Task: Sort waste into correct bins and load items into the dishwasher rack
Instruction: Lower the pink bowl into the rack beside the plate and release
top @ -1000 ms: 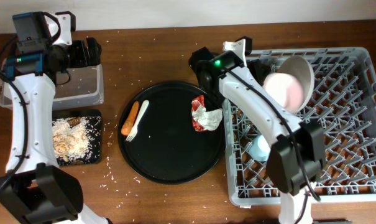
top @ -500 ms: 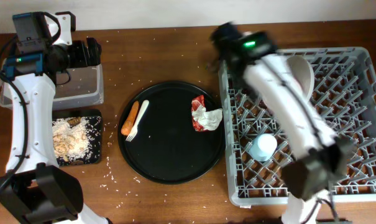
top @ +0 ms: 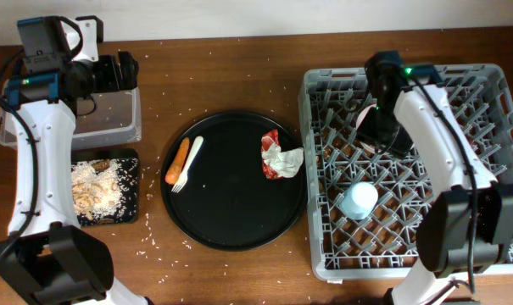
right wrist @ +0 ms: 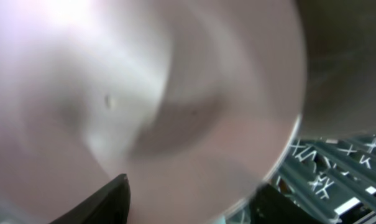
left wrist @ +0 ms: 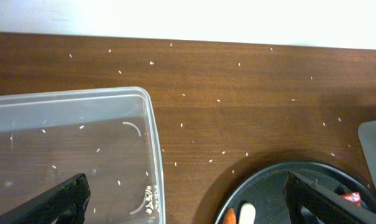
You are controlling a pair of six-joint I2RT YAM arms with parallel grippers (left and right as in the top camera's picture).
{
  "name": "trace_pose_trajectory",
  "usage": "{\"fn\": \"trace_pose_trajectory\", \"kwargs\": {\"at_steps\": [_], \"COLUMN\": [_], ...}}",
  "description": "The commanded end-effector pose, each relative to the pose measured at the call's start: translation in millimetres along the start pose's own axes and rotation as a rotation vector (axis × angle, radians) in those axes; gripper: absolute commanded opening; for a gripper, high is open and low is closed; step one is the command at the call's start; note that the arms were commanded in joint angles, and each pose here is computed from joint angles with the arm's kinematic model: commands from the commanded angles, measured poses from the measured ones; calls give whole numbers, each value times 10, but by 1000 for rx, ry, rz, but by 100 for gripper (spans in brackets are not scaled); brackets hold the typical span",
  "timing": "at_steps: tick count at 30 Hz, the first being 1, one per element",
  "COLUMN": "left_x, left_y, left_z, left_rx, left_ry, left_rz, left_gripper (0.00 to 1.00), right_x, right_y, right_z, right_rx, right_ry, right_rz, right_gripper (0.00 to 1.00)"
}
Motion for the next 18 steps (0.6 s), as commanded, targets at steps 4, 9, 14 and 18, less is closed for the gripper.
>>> {"fn": "trace_pose_trajectory", "kwargs": {"at_steps": [4,9,14,18], "left_x": [2,2,5,5], "left_y": [116,116,116,116], "left_z": [60,60,59,59], "left_rx": [-28,-28,-28,-28], "left_ry": [-2,-2,-1,-1], "left_rz": [14,14,15,15], "left_gripper": [99,99,99,99], "right_x": [-1,1,114,45], "right_y": [-171,-152,352,1000], "right_z": [-34,-31,171,392], "right_rx": [2,1,-116,-352], "right_ry": [-37,35,174,254], "right_rz": [0,3,134,108], "right_gripper": [31,4,4,4]}}
Point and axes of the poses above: each gripper's point midway between its finger pads, its own y axis back along the fingers, its own x axis along the line the jaws close on, z = x × y, the point moved 7 cm from there along y, back along the fingers, and after that the axes turned 15 degrees about -y, right-handed, at the moved point
